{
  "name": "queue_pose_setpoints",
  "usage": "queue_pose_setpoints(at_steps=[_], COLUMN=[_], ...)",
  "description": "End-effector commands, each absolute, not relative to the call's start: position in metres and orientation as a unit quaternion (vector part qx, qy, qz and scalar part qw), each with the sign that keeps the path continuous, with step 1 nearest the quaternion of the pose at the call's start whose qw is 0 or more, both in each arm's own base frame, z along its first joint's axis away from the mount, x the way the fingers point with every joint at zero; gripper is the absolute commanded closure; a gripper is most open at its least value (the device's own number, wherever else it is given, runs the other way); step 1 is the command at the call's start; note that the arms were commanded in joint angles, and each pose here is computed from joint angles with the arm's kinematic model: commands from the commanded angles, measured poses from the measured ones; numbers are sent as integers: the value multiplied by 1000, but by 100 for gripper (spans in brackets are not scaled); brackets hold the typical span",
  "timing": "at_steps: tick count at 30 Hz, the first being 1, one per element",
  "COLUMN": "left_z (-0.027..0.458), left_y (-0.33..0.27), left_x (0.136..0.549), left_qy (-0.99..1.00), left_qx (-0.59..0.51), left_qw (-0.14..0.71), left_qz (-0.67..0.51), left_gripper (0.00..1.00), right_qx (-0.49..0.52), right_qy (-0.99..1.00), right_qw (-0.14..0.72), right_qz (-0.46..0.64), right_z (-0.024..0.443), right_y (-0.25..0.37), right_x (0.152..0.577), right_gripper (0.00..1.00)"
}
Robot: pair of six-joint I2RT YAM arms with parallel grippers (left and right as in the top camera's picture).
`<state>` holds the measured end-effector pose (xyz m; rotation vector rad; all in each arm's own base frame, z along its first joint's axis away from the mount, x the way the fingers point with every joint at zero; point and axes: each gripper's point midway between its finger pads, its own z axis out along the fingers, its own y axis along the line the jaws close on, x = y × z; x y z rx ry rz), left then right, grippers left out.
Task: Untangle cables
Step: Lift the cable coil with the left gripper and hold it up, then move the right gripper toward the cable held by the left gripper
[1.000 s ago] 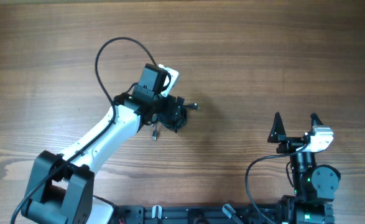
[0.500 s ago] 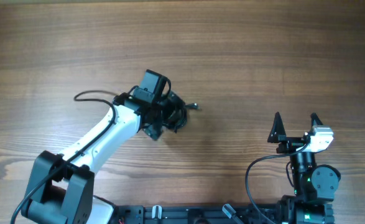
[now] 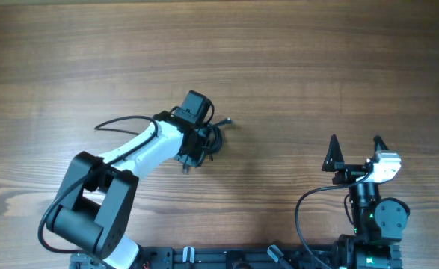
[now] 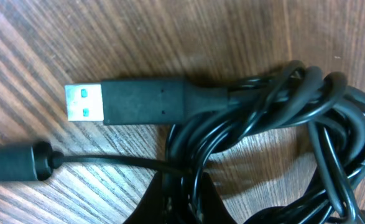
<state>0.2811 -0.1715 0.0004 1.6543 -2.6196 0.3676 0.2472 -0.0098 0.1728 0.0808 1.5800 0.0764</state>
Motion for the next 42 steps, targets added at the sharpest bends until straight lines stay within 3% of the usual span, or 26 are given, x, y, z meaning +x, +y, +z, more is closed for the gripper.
queue_pose_setpoints(at_steps=[1,7,14,17,20,23,27,30,32,42], left_z=[24,102,126,127,127,126,126,126,126,128], left_y=[-143,-116,-125,-127,-127,-127,-127,-127,-127,-143], left_x=[310,337,333,333,333,333,333,333,333,326], left_qy=[-887,-947,-955,-953,-953,-953,-953,-953,-953,-949], left_qx=[440,187,-56,-70,-70,-70,-70,-70,-70,-85], left_qw=[-68,-211,-271,-275,-275,-274,-274,-274,-274,-260], left_qz=[126,151,109,107,107,107,107,107,107,155], left_gripper=[96,96,96,96,96,96,96,96,96,96], right_qx=[28,28,26,119,222,326,333,216,173,144], right_qy=[708,708,708,697,674,639,639,688,702,722], right_qw=[705,705,705,682,565,467,450,488,465,391], right_qz=[29,29,33,186,420,516,528,493,511,552], right_z=[174,174,174,175,173,168,166,166,164,166], right_y=[-9,-9,-8,8,45,52,55,71,86,107], right_x=[247,247,247,246,240,239,239,231,222,211], right_gripper=[0,0,0,0,0,0,0,0,0,0])
